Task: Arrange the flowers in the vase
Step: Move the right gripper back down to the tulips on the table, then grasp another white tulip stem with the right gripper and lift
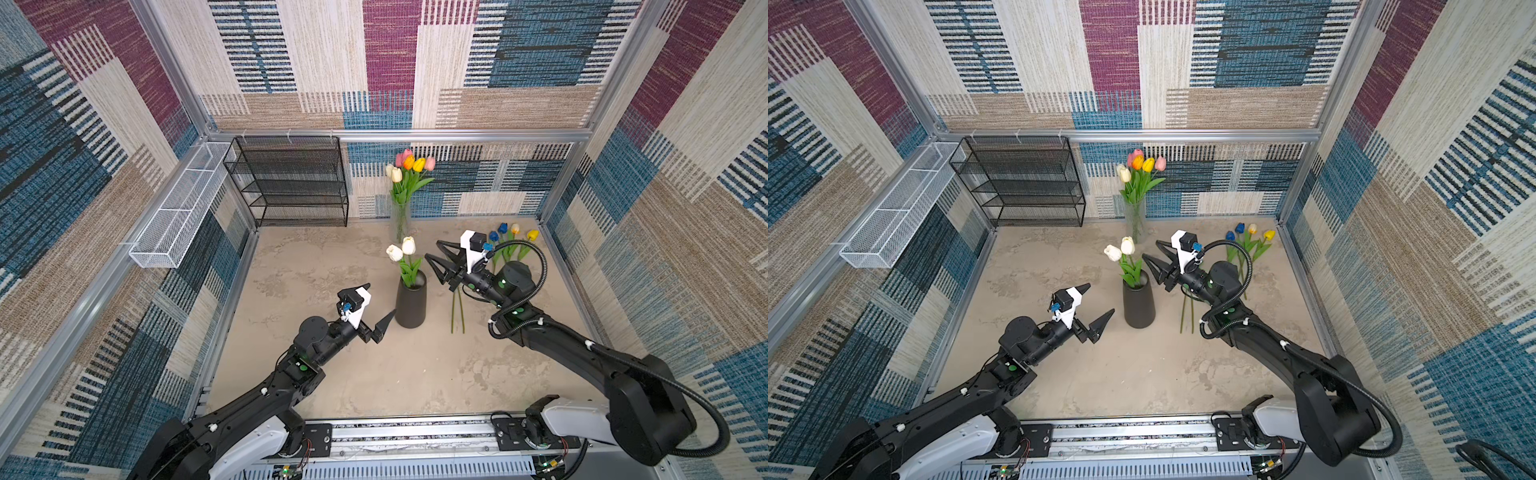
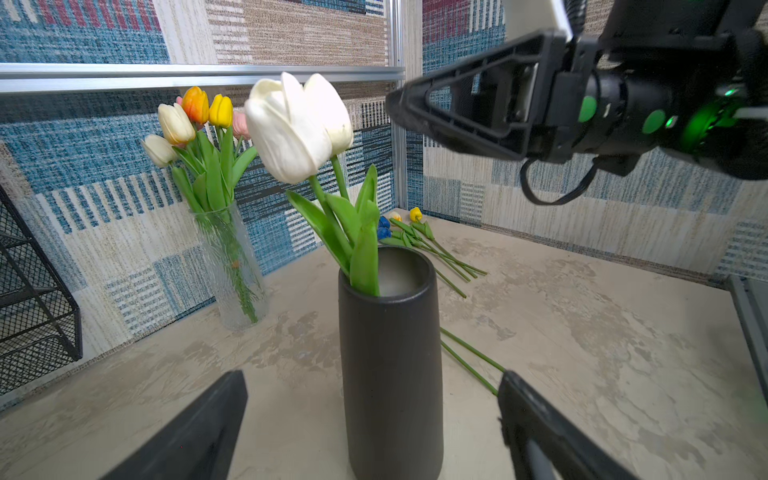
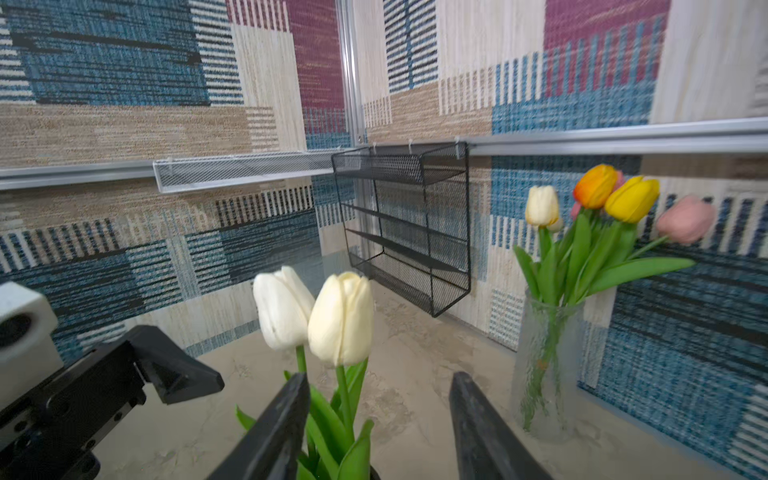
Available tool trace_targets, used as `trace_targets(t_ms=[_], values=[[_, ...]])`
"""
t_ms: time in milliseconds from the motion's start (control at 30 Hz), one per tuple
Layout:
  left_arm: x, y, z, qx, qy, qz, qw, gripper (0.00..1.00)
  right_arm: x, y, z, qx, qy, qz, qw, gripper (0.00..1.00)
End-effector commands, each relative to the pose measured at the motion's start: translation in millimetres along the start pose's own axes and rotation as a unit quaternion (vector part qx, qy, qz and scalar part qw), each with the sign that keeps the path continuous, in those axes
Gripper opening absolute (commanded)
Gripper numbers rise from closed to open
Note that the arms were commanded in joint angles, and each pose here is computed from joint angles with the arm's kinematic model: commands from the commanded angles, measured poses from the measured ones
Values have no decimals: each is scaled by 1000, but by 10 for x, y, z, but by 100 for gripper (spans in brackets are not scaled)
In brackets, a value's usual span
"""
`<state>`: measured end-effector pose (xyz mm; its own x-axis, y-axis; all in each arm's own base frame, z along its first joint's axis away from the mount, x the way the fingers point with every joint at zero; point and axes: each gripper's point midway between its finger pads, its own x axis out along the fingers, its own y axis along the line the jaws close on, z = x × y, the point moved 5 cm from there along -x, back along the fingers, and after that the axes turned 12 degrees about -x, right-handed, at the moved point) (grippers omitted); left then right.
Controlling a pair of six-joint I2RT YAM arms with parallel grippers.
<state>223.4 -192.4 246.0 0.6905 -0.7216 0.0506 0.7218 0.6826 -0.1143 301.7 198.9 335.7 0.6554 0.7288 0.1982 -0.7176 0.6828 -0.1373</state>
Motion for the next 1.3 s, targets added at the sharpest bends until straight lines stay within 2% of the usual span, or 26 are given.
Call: trace_targets(t_ms=[0, 67, 200, 233, 300, 400, 467, 867, 1000, 1133, 1267], values=[[11, -15, 76, 8, -17, -5, 1000, 97, -54, -385, -94, 18, 71, -143, 987, 69], [18, -12, 56, 7, -17, -5, 1000, 97, -60, -627, -293, 41, 135, -190, 972, 69], [24, -9, 15, 1, -14, -6, 1000, 97, -215, -1046, -1026, 146, 281, -226, 921, 58], [24, -8, 6, 0, -13, -6, 1000, 97, -282, -1089, -1252, 173, 321, -228, 903, 52], [17, 0, -21, 0, -10, -3, 1000, 97, -351, -1090, -1603, 203, 380, -220, 875, 46], [24, 15, -62, 3, -5, 1, 1000, 97, -380, -970, -1988, 233, 438, -180, 849, 34], [30, 15, -58, 4, -5, 1, 1000, 97, -408, -884, -2101, 247, 449, -165, 843, 30], [73, 17, -101, 4, 3, -3, 1000, 97, -554, -732, -2505, 242, 511, -192, 802, 31], [54, 7, -114, 6, 3, -6, 1000, 97, -576, -732, -2564, 246, 515, -200, 797, 32], [40, -37, -128, 12, 8, -23, 1000, 97, -565, -726, -2638, 244, 514, -196, 798, 32], [27, -141, -124, 17, 17, -65, 998, 98, -521, -709, -2701, 241, 515, -193, 800, 31]])
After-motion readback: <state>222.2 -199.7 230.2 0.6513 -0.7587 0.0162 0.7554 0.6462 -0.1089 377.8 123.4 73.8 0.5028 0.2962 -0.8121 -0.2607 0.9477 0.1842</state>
